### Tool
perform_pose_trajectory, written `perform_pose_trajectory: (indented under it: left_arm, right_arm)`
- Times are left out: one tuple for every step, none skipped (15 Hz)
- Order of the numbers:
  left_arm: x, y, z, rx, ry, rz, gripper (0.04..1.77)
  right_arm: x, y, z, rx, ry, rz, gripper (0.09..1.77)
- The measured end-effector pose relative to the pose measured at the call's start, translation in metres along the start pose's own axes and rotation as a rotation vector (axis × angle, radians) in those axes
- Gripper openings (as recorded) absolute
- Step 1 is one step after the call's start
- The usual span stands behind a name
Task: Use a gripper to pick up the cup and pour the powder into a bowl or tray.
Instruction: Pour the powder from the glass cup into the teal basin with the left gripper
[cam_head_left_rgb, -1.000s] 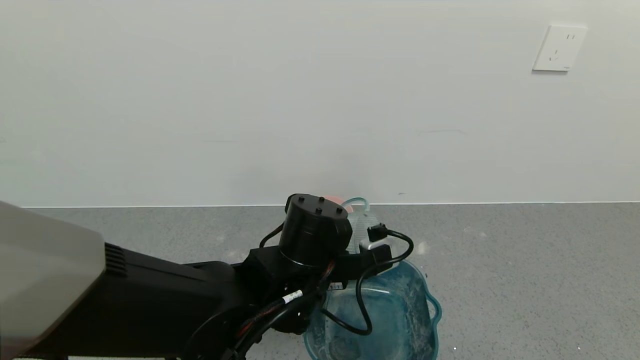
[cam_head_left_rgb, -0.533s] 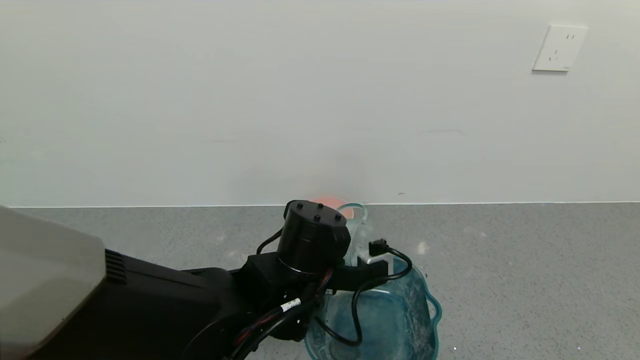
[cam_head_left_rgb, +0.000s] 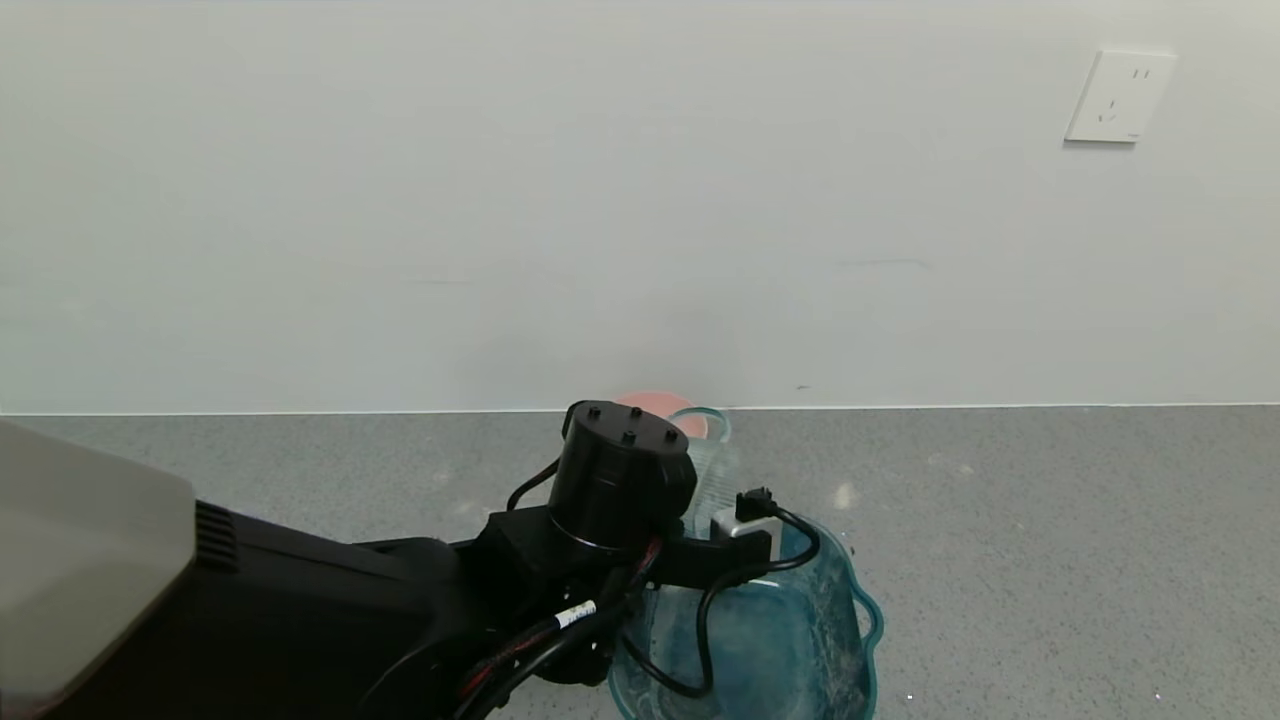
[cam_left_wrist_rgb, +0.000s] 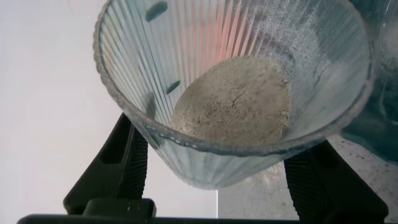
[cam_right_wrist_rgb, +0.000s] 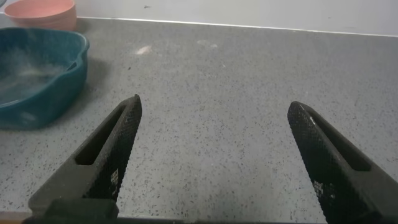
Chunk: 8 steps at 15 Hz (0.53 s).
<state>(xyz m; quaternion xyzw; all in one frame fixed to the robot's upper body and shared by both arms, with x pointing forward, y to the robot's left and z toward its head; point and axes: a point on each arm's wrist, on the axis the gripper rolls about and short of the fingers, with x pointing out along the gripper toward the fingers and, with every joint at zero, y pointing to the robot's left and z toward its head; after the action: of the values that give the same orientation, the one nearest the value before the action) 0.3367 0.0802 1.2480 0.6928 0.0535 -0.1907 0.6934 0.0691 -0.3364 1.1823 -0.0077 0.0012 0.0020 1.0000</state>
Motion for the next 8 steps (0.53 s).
perform_pose_trajectory:
  left_arm:
    - [-0.0005, 0.0012, 0.0006, 0.016, -0.002, 0.004, 1.26]
    - [-0.0015, 0.002, 0.0015, 0.034, -0.004, 0.008, 1.26]
    - [-0.0023, 0.0021, 0.0023, 0.055, -0.005, 0.009, 1.26]
    - [-0.0031, 0.0022, 0.0029, 0.074, 0.0, 0.012, 1.26]
    - [-0.0042, 0.0028, 0.004, 0.083, 0.003, 0.016, 1.26]
    - [-0.0051, 0.0025, 0.0054, 0.094, -0.001, 0.017, 1.26]
    - [-0.006, 0.0023, 0.0065, 0.111, -0.003, 0.018, 1.26]
    - [-0.0066, 0.002, 0.0071, 0.125, 0.004, 0.02, 1.26]
  right_arm:
    - [0.0, 0.0, 0.0, 0.001, 0.0, 0.0, 1.71]
    - [0.0, 0.0, 0.0, 0.0, 0.0, 0.0, 1.71]
    - [0.0, 0.0, 0.0, 0.0, 0.0, 0.0, 1.71]
    - [0.0, 0.0, 0.0, 0.001, 0.0, 0.0, 1.71]
    - [0.0, 0.0, 0.0, 0.001, 0.0, 0.0, 1.71]
    - [0.0, 0.0, 0.0, 0.0, 0.0, 0.001, 1.71]
    - [0.0, 0.0, 0.0, 0.0, 0.0, 0.0, 1.71]
    - [0.0, 0.0, 0.0, 0.0, 0.0, 0.0, 1.71]
